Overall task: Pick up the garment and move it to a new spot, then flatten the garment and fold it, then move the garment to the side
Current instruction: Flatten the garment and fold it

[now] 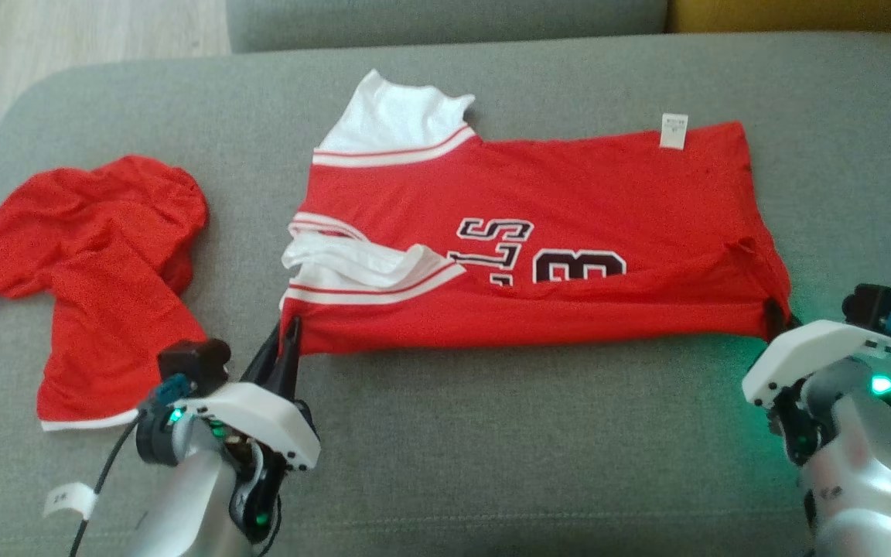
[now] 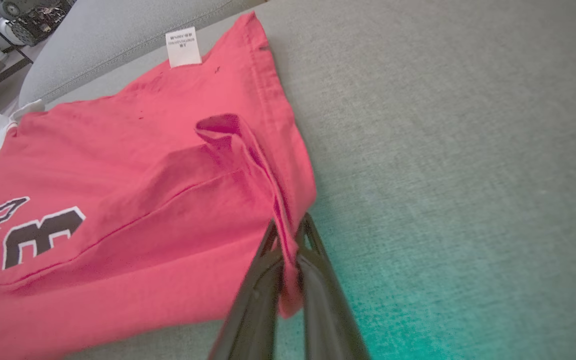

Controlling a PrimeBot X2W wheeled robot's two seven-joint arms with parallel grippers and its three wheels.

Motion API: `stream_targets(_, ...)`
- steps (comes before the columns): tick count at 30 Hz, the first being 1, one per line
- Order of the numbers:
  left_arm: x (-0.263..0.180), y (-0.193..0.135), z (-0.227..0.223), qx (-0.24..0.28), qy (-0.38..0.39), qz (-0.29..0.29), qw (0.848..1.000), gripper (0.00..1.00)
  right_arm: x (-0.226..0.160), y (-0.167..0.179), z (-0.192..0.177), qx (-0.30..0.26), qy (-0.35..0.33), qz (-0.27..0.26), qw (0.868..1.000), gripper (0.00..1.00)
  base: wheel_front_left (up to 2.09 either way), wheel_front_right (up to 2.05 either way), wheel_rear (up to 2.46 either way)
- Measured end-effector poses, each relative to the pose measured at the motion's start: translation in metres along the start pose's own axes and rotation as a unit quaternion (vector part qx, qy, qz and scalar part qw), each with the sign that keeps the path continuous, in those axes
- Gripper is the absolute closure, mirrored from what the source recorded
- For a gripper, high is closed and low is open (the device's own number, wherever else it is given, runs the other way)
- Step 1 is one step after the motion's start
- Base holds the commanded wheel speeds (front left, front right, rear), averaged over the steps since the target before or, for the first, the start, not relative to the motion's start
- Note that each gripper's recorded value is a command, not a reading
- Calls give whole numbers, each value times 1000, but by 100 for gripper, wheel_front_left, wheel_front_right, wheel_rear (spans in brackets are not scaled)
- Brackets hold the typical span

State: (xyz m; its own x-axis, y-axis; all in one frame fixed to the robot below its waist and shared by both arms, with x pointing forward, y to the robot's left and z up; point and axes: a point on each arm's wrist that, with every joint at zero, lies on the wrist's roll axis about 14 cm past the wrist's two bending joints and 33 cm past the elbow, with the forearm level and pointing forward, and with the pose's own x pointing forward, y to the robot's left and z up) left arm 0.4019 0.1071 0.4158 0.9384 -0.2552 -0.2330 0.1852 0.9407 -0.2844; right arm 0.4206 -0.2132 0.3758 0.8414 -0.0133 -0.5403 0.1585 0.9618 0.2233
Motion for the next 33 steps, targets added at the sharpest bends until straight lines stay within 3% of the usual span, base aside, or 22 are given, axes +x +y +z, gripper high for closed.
stream_targets(5,-10,-8,-2,6,8,-9,1000,100,-13,-13,5,-7,0,-8,1000,100,0,0,0)
stream_targets(16,-46,-24,-38,0,77,-29,997,100,-54,-43,-36,17,70,-20,997,100,0,0,0)
stream_targets(17,-47,-26,-39,1,78,-30,996,63,-56,-45,-39,16,74,-21,997,86,0,0,0)
stream_targets(18,-48,-26,-40,1,78,-28,997,14,-57,-45,-41,16,74,-21,997,0,0,0,0)
stream_targets(19,-48,-26,-39,2,78,-27,997,0,-58,-45,-41,16,73,-20,997,0,0,0,0)
stream_targets(23,-46,-27,-30,1,61,-25,998,0,-61,-42,-26,17,41,-14,999,0,0,0,0)
stream_targets(27,-42,-21,-5,-15,6,-8,1000,0,-63,-28,11,4,-42,5,999,0,0,0,0)
stream_targets(33,-38,-15,36,-35,-78,1,996,0,-76,12,49,-19,-156,56,986,0,0,0,0)
